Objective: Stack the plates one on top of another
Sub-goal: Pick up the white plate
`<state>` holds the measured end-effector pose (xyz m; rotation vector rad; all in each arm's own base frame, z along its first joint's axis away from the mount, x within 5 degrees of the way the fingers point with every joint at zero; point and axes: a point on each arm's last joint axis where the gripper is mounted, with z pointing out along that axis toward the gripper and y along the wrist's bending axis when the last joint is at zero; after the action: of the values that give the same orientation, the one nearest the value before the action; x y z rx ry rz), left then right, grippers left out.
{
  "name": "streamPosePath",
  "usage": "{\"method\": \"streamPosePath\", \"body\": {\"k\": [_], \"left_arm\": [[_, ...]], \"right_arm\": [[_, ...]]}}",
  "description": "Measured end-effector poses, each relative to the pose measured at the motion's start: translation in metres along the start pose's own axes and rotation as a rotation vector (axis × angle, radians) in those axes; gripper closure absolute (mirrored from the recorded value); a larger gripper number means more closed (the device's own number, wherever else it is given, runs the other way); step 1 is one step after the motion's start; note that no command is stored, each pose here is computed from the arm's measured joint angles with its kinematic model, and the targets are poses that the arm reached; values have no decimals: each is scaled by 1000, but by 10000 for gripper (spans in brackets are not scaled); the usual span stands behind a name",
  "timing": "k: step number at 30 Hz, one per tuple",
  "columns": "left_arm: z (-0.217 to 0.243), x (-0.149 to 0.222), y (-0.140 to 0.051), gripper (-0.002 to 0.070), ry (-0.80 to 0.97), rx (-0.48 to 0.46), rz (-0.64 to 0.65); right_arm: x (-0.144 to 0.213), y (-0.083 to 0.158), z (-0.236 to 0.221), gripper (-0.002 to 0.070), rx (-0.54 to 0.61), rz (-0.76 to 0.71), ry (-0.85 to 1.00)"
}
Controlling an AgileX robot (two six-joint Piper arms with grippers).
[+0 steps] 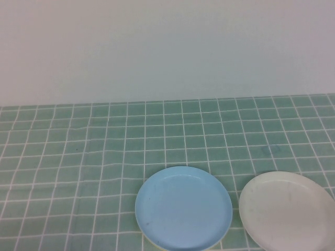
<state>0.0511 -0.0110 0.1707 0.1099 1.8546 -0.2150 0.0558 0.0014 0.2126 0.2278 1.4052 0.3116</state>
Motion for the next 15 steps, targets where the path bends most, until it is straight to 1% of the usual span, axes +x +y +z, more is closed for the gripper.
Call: {"method": "streamPosePath", "body": {"k": [6, 9, 11, 13, 15], "left_arm": [[0, 0, 0, 675, 0, 0, 0], [0, 0, 0, 675, 0, 0, 0], [0, 0, 0, 675, 0, 0, 0], [0, 0, 0, 675, 0, 0, 0], [0, 0, 0, 675, 0, 0, 0]], "right_arm": [[-35, 6, -7, 678, -112, 234, -387], [-49, 10, -10, 678, -135, 272, -441], [-68, 18, -12, 678, -143, 236, -451], [-86, 26, -15, 678, -130, 152, -421], [-105, 36, -19, 678, -113, 36, -362]]}}
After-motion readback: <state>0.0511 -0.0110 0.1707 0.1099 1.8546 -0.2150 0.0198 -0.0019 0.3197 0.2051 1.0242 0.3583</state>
